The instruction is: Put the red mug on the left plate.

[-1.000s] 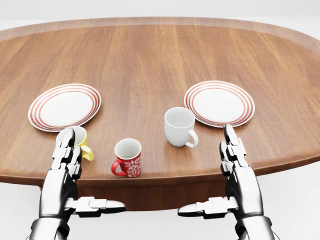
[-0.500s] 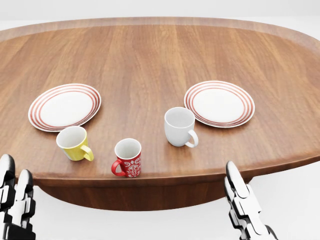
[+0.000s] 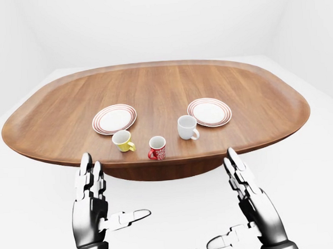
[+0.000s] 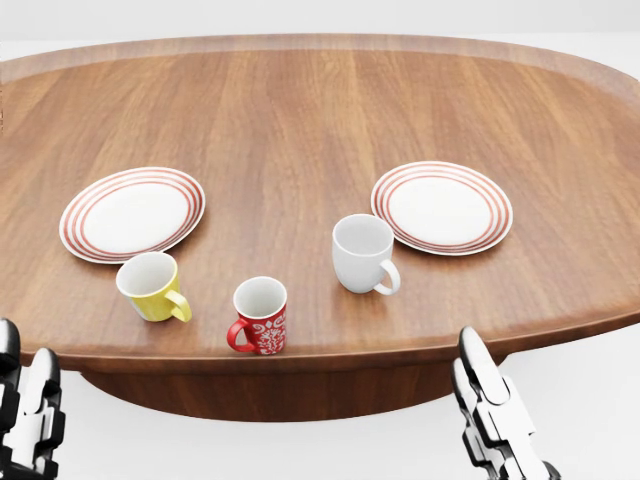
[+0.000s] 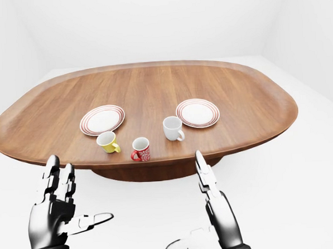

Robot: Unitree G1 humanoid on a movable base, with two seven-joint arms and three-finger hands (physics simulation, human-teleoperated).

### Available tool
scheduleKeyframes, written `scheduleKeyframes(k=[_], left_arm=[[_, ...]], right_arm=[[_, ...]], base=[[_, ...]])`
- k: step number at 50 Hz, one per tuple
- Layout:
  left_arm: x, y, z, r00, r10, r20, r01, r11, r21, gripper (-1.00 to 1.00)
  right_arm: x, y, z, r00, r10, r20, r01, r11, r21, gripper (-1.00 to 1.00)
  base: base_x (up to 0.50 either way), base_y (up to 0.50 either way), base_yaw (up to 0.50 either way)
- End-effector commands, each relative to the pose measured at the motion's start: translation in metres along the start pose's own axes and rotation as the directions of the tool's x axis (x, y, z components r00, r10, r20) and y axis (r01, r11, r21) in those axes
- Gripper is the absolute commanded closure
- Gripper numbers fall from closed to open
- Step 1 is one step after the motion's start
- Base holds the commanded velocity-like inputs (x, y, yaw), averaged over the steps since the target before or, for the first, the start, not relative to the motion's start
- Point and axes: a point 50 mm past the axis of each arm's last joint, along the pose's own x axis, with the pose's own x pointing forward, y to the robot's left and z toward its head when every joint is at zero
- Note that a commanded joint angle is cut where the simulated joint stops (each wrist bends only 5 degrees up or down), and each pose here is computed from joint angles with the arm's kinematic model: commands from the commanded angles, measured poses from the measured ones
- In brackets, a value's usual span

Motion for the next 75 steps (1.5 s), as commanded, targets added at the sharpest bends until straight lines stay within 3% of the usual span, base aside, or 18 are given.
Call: scheduleKeyframes(k=[1,55,64,75], left_arm=[[0.001,-0.003,-0.001,1.0,-0.018,0.002,0.018,1.0,-0.007,-1.0],[0.004,-0.005,0.0,0.999,-0.041,0.008,0.042,0.999,-0.01,-1.0],[0.004,-0.006,0.0,0.999,-0.043,0.01,0.043,0.999,-0.011,-1.0],[0.005,-0.011,-0.003,0.998,-0.059,0.0,0.059,0.998,-0.005,-1.0]], right_arm=[[0.004,-0.001,0.0,1.0,-0.003,0.017,0.003,1.0,0.01,-1.0],[0.012,0.0,-0.001,0.999,0.031,0.039,-0.032,0.999,0.029,-1.0],[0.014,-0.007,-0.002,0.998,-0.021,0.054,0.016,0.994,0.105,-1.0],[0.02,-0.007,0.0,0.996,-0.053,0.07,0.049,0.997,0.054,-1.0]], base=[[0.0,0.5,0.0],[0.06,0.5,0.0],[0.01,0.04,0.0],[0.0,0.0,0.0]])
